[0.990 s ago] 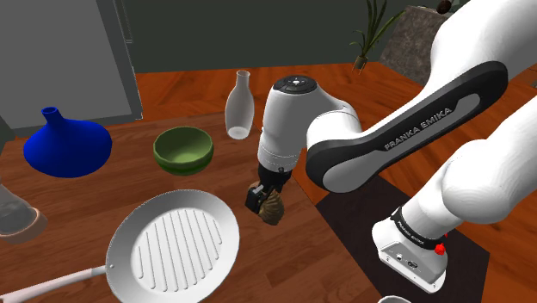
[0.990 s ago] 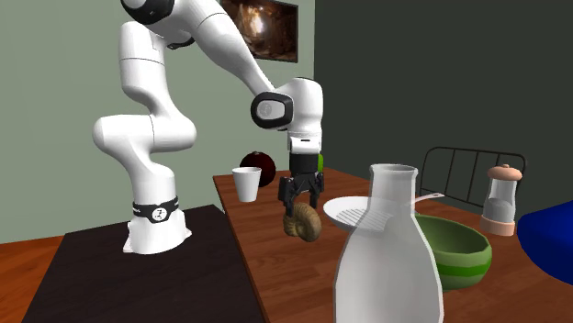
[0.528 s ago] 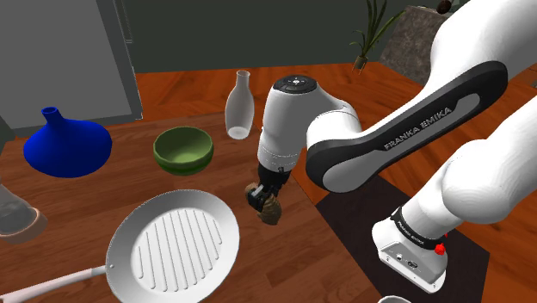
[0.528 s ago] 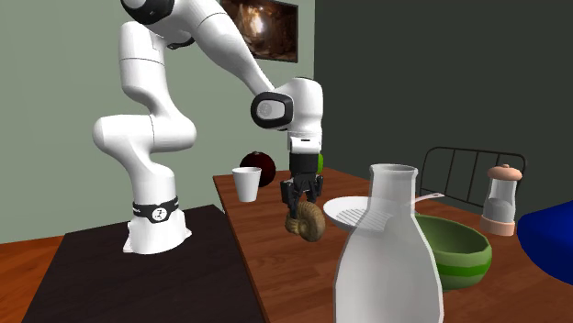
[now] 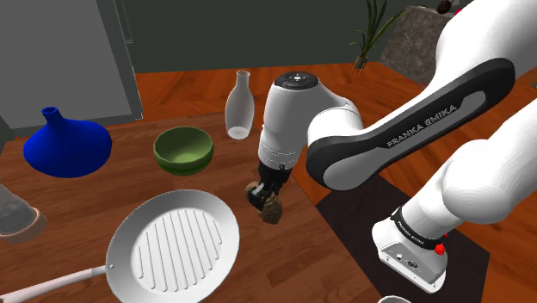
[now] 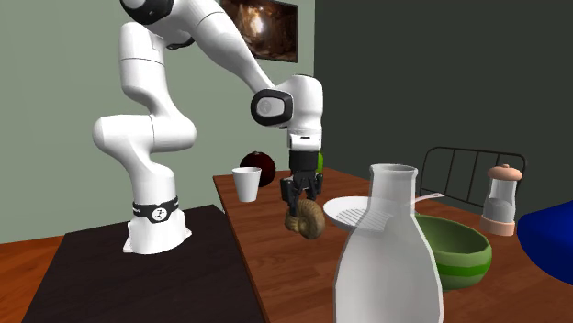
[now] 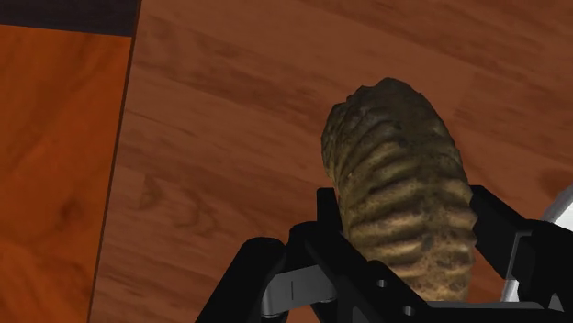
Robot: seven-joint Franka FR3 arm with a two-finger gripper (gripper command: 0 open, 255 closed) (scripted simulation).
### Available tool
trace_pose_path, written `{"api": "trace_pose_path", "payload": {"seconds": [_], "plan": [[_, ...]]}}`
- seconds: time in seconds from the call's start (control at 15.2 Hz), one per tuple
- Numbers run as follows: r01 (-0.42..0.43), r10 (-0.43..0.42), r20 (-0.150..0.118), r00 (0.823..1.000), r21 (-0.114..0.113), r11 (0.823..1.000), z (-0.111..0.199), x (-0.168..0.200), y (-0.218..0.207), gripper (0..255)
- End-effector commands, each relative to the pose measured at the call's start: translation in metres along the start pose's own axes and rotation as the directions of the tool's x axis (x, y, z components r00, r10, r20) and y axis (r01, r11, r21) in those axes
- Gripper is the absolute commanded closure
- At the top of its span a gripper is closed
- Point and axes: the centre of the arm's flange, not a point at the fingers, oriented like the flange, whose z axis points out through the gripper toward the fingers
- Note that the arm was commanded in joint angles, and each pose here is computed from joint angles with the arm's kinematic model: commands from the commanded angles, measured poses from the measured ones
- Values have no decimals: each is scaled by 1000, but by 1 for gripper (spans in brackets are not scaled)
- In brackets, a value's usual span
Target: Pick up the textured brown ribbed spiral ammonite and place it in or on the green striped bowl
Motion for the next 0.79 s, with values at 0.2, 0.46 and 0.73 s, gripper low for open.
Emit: {"api": "trace_pose_path", "payload": {"seconds": [0.2,0.46,0.73], "plan": [[0,0,0,1000,0,1000,-25,-1,0,255],[0,0,0,1000,0,1000,-46,-1,0,255],[0,0,0,1000,0,1000,-67,-1,0,255]]}}
